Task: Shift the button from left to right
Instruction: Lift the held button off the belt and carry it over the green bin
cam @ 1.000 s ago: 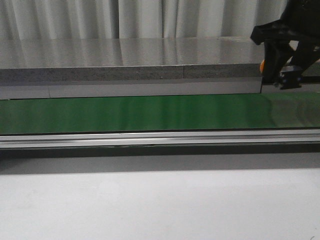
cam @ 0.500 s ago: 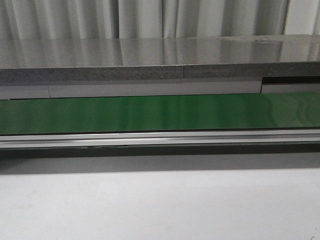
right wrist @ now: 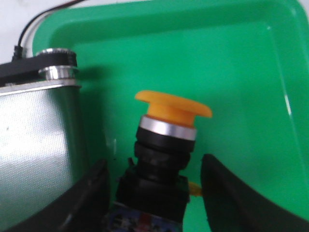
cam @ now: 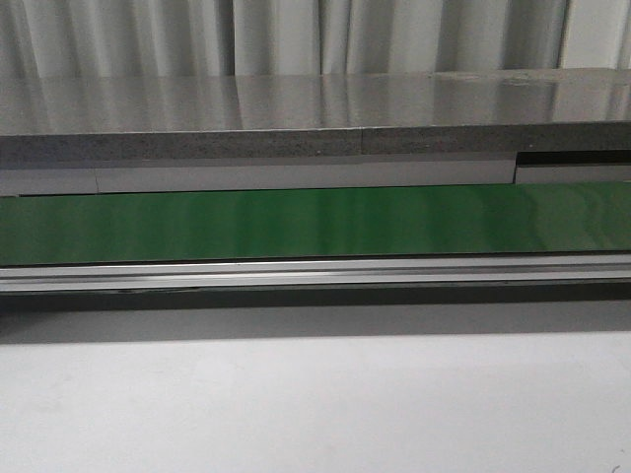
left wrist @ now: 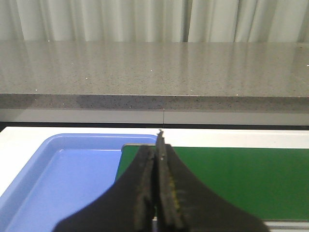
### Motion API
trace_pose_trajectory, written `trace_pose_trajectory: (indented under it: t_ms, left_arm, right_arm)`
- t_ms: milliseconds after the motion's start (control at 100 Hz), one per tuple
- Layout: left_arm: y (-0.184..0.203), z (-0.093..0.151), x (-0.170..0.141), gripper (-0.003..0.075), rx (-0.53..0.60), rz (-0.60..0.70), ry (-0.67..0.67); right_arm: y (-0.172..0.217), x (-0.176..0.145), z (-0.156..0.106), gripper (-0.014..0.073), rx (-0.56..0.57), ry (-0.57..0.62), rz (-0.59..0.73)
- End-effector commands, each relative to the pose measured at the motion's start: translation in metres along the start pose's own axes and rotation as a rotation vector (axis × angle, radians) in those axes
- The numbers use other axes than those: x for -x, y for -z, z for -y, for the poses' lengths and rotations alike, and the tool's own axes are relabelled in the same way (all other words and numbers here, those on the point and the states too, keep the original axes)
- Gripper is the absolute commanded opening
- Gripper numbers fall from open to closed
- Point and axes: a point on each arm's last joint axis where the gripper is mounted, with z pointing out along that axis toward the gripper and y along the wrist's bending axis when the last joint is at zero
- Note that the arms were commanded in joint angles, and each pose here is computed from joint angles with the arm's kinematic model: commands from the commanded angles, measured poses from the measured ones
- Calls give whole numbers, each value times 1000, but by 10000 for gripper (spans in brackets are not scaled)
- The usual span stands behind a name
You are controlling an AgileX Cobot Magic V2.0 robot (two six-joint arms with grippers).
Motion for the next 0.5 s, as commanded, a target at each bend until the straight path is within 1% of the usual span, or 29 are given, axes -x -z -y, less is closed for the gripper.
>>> trace_pose_trajectory:
  t_ms: [0,150,360,430,490]
  left_arm:
    - [1,-1,16,-21,11,96,7]
    - [1,-1,16,-20,11,96,7]
    - [1,-1,16,-20,11,96,7]
    - [1,-1,16,-21,11,96,7]
    - [1,-1,16,-20,11,96,7]
  right_arm:
    - [10,12,6,127,-20,6,69]
    - [-10,6,4,127,-5,6,6]
    - [-20,2,2,131,4,5,-31]
    - [-22,1,2,158,6,5,-39]
    - [-22,1,2,206,7,3,-40]
